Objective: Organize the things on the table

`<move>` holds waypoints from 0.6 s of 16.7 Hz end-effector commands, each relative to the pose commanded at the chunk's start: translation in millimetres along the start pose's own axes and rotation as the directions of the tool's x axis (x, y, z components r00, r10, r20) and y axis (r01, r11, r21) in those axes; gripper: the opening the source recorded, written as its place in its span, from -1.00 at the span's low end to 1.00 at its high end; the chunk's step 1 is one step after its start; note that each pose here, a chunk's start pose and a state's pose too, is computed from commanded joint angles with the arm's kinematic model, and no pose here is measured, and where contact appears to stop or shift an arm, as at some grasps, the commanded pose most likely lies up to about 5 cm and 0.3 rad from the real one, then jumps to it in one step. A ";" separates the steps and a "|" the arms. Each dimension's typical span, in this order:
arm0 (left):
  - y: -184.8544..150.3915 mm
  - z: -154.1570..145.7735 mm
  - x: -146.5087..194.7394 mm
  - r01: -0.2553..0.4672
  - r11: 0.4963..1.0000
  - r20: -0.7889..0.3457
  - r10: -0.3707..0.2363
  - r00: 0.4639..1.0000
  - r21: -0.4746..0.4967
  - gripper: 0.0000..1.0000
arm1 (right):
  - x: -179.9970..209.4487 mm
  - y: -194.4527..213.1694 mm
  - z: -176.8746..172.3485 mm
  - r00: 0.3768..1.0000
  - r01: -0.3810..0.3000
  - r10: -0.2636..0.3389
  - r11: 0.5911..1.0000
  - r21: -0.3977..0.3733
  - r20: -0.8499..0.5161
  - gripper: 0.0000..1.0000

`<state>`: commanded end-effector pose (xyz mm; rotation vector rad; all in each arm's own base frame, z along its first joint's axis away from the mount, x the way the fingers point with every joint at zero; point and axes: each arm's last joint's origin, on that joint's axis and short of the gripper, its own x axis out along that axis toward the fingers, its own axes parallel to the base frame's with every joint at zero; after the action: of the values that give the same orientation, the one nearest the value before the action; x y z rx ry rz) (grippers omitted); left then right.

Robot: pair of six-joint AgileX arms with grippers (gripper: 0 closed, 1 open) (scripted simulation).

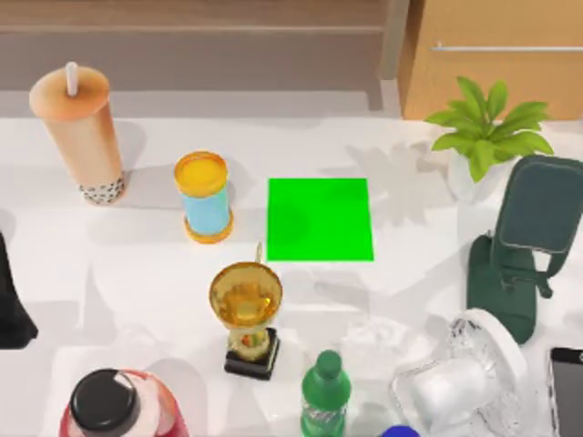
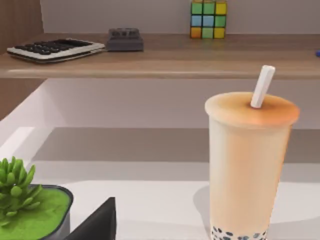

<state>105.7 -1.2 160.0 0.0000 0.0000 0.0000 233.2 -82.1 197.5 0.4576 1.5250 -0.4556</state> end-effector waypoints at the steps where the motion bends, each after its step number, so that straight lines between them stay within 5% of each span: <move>1: 0.0 0.0 0.0 0.000 1.000 0.000 0.000 1.000 0.000 1.00 | 6.0 -0.1 0.6 1.000 0.001 -0.001 1.000 0.002 -0.002 1.00; 10: 0.0 0.0 0.0 0.000 1.000 0.000 0.000 1.000 0.000 1.00 | 84.6 -0.7 0.8 1.000 0.000 0.000 1.000 0.003 0.002 1.00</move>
<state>105.7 -1.2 160.0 0.0000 0.0000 0.0000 233.3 -82.9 112.8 0.4597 1.5223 -0.4579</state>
